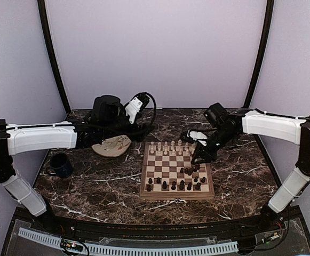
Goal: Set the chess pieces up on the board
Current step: Pick up the knight from the chessboard.
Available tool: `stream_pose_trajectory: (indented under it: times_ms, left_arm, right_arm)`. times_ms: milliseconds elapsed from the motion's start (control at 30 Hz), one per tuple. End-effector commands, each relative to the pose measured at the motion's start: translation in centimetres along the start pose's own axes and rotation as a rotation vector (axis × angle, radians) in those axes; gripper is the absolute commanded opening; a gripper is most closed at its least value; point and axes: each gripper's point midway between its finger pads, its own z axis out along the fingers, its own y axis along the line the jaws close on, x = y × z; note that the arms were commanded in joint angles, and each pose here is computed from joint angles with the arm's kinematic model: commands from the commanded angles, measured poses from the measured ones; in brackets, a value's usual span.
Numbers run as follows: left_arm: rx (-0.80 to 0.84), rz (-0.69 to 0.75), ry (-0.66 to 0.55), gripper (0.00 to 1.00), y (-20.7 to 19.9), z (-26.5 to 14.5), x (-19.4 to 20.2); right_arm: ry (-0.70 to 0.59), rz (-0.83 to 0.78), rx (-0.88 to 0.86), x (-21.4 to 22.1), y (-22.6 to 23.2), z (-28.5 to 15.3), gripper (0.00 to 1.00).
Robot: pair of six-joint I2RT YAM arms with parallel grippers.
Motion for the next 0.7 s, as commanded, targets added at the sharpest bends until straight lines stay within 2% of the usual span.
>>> stream_pose_trajectory:
  times_ms: [0, 133, 367, 667]
  left_arm:
    - [-0.008, -0.059, -0.029, 0.77, -0.1, -0.9, -0.4]
    - [-0.013, -0.068, -0.042, 0.77, 0.0, -1.3, -0.6]
    - [-0.007, -0.072, -0.042, 0.77, -0.1, -1.4, -0.6]
    - [0.007, -0.077, -0.032, 0.77, -0.4, -1.1, -0.2]
  right_arm:
    - [0.071, -0.045, -0.012, 0.1, 0.6, 1.6, 0.32]
    - [0.117, -0.051, -0.003, 0.6, 0.5, 2.9, 0.35]
    - [0.158, -0.048, -0.021, 1.1, 0.7, 4.3, 0.35]
    - [0.174, -0.063, -0.038, 1.3, 1.7, 4.7, 0.23]
